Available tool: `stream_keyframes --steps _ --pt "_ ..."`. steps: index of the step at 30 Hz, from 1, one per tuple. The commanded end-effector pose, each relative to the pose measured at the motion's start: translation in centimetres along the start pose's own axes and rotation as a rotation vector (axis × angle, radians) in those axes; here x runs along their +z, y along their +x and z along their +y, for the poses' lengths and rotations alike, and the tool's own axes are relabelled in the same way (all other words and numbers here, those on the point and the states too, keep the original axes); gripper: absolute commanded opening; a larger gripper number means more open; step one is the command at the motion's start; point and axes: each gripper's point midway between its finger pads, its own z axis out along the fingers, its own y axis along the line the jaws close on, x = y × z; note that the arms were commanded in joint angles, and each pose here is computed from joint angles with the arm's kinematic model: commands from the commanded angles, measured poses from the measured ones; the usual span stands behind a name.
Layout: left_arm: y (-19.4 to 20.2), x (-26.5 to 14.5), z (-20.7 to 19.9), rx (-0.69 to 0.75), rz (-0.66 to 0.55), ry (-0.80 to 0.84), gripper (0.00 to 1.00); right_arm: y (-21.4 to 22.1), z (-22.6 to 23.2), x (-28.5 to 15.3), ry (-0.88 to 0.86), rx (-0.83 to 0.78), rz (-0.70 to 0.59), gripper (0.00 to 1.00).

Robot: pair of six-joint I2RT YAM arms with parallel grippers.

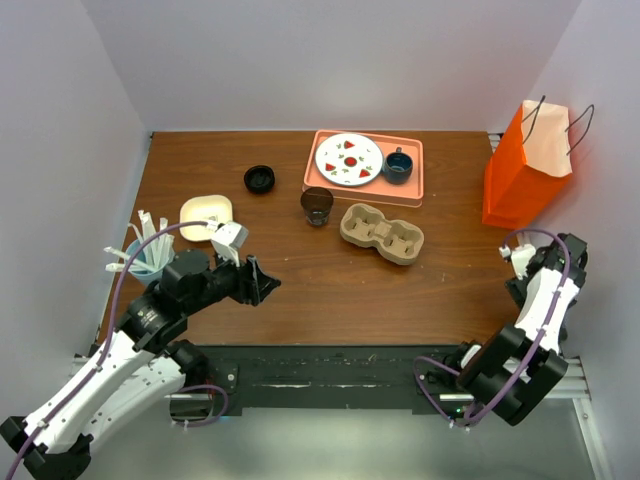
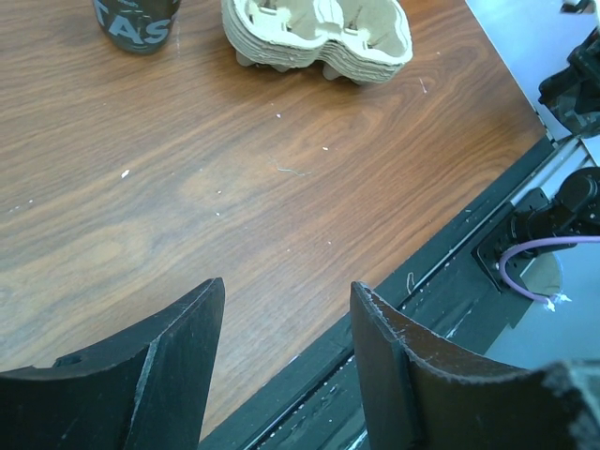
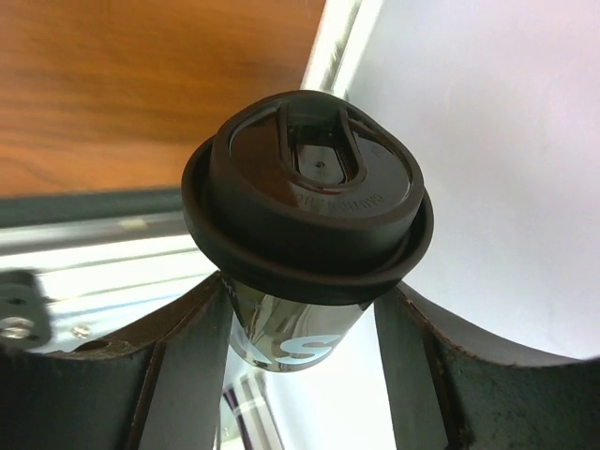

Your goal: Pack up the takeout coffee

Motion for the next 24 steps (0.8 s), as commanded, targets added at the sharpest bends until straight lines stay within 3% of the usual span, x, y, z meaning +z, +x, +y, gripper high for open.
stream_keyframes --steps 1,8,12,19,24 --pt "-2.1 -0.3 -0.5 0.0 -0.053 -0.005 0.61 -4.3 0.6 -2.2 -0.054 0.085 -0.202 0.57" --pt "-3.1 -0.7 -0.9 -0.064 -0.008 -0.045 0.62 -12.1 1.4 -6.5 -0.075 0.081 -0.472 0.56" --pt "-4.4 -1.6 -1.4 -0.088 -0.007 -0.066 0.63 -16.1 0.9 -10.2 -0.084 0.16 -0.666 0.54" --pt "-8.5 -3.4 -2.6 -0.146 -0.014 -0.122 0.64 -22.5 -0.5 -20.4 -0.072 0.323 -1.13 0.53" --pt "-11.9 -4.8 -4.0 -0.171 -0.032 -0.134 0.65 -26.4 1.6 -27.0 -0.201 0.267 -1.37 0.51"
